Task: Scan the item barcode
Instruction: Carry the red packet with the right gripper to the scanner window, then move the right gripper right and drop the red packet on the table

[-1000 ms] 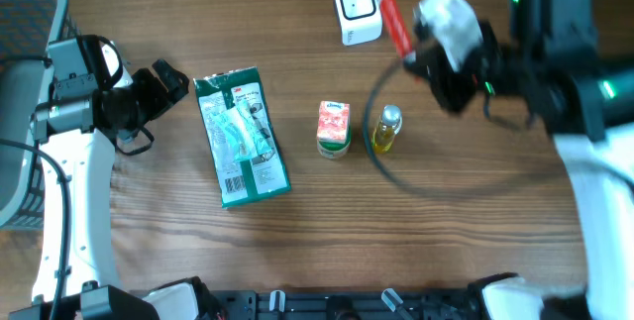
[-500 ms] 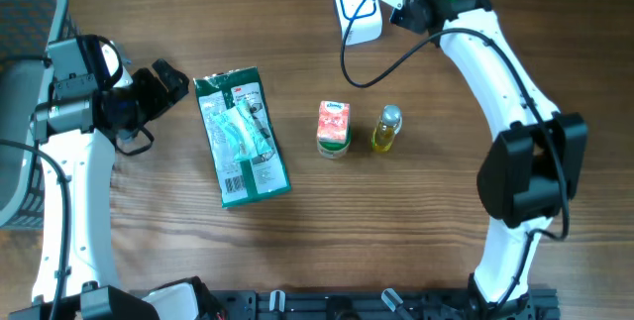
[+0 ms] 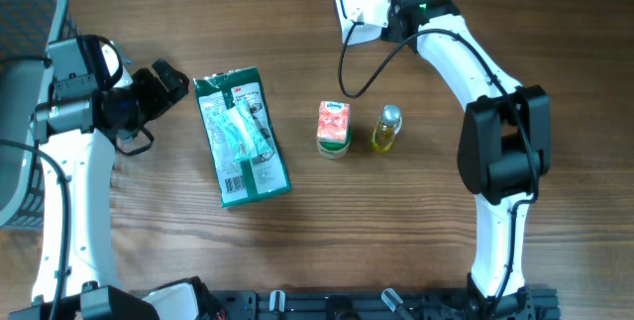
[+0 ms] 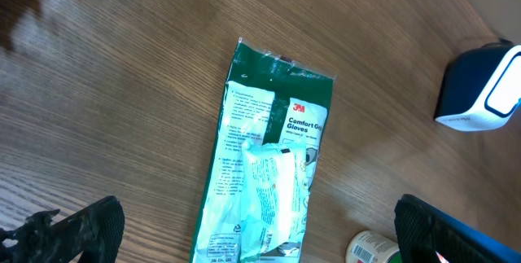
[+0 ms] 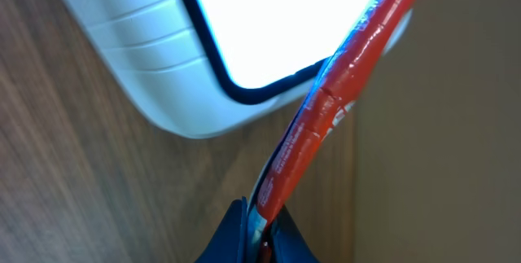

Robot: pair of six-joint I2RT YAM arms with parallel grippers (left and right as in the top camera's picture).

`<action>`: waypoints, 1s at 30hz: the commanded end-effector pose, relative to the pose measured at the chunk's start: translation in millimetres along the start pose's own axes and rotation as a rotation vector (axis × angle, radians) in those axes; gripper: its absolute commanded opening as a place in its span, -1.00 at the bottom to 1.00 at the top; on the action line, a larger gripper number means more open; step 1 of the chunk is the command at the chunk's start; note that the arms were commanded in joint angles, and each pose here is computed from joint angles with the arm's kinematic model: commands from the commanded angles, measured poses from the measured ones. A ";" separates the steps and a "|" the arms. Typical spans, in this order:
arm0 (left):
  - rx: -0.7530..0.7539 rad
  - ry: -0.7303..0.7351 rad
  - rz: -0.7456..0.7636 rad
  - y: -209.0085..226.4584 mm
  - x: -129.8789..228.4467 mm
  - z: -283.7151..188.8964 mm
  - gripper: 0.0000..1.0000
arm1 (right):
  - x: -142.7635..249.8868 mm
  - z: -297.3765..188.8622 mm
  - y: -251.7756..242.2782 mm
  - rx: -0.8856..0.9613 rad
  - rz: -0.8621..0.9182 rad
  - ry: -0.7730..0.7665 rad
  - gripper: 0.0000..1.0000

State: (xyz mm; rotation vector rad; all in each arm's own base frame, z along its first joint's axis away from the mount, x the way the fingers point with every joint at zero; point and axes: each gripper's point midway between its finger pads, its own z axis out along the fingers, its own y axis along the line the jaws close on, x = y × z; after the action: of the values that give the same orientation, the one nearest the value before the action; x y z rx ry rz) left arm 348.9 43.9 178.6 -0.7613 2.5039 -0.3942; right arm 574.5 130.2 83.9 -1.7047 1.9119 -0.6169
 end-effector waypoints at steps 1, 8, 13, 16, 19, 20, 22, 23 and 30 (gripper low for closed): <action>0.002 -0.015 0.026 -2.3 -3.2 -3.2 1.00 | 0.7 6.1 16.0 -0.043 -0.021 0.019 -0.91; 0.002 -0.015 0.026 -2.3 -3.2 -3.2 1.00 | 5.6 6.5 23.6 -0.070 -0.028 0.043 -0.91; 0.002 -0.015 0.026 -2.3 -3.2 -3.2 1.00 | 9.4 -7.4 10.2 -0.033 0.003 0.064 -0.91; 0.002 -0.015 0.026 -2.3 -3.2 -3.2 1.00 | -17.3 -61.2 -25.4 0.019 0.212 -0.124 -0.91; 0.002 -0.015 0.026 -2.3 -3.2 -3.2 1.00 | -19.7 -139.0 -61.2 0.069 0.397 -0.258 -0.91; 0.002 -0.015 0.026 -2.3 -3.2 -3.2 1.00 | -10.5 -165.4 -67.1 0.072 0.471 -0.271 -0.91; 0.002 -0.015 0.026 -2.3 -3.2 -3.2 1.00 | 11.3 -199.8 -64.7 0.031 0.589 -0.281 -0.91; 0.002 -0.015 0.026 -2.3 -3.2 -3.2 1.00 | 26.9 -212.4 -55.7 -0.038 0.711 -0.287 -0.91; 0.002 -0.015 0.026 -2.3 -3.2 -3.2 1.00 | 134.9 -178.6 54.9 -0.531 1.411 -0.018 -0.91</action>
State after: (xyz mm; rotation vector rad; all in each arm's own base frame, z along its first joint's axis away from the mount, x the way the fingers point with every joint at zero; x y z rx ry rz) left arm 348.9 43.9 178.6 -0.7613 2.5039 -0.3942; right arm 420.6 6.0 218.7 -0.4449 2.6131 0.2184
